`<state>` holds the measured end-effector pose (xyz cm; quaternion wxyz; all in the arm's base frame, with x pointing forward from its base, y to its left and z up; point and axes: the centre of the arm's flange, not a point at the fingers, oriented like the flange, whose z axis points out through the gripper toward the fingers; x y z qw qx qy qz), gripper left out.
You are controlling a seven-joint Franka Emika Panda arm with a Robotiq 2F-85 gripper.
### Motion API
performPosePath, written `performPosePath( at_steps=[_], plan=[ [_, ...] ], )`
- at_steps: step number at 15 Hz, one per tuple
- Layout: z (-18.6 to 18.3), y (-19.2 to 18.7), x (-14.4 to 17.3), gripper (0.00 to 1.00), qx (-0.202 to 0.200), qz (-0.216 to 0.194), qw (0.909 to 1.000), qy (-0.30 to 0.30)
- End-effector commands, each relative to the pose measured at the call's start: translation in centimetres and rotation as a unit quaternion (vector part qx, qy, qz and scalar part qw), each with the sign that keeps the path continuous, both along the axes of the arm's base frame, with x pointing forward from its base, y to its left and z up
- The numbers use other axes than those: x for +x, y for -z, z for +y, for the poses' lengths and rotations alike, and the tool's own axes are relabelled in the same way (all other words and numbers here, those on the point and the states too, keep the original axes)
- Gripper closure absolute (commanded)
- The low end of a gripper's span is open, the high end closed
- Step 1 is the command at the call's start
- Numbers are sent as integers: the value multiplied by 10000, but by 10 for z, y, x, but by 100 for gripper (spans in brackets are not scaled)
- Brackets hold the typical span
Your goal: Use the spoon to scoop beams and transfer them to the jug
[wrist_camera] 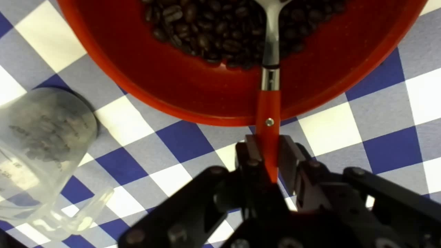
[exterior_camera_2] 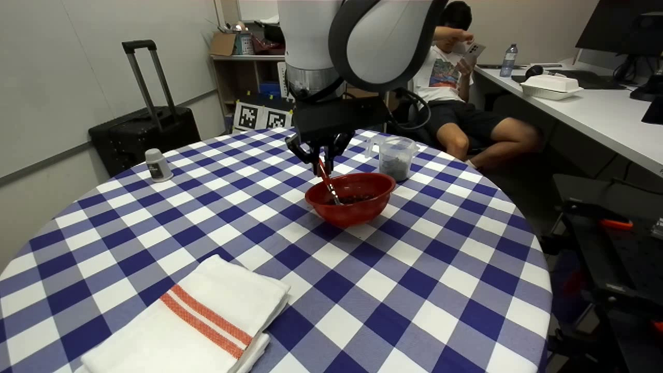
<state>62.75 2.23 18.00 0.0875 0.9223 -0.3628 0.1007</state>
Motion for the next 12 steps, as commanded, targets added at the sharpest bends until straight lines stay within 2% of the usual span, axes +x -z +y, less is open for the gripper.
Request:
performPosePath(
  at_steps=[1, 12],
  plan=[
    [-10, -4, -6, 91, -21, 132, 9996, -252],
    [-17, -13, -18, 91, -187, 769, 9950, -616]
  ],
)
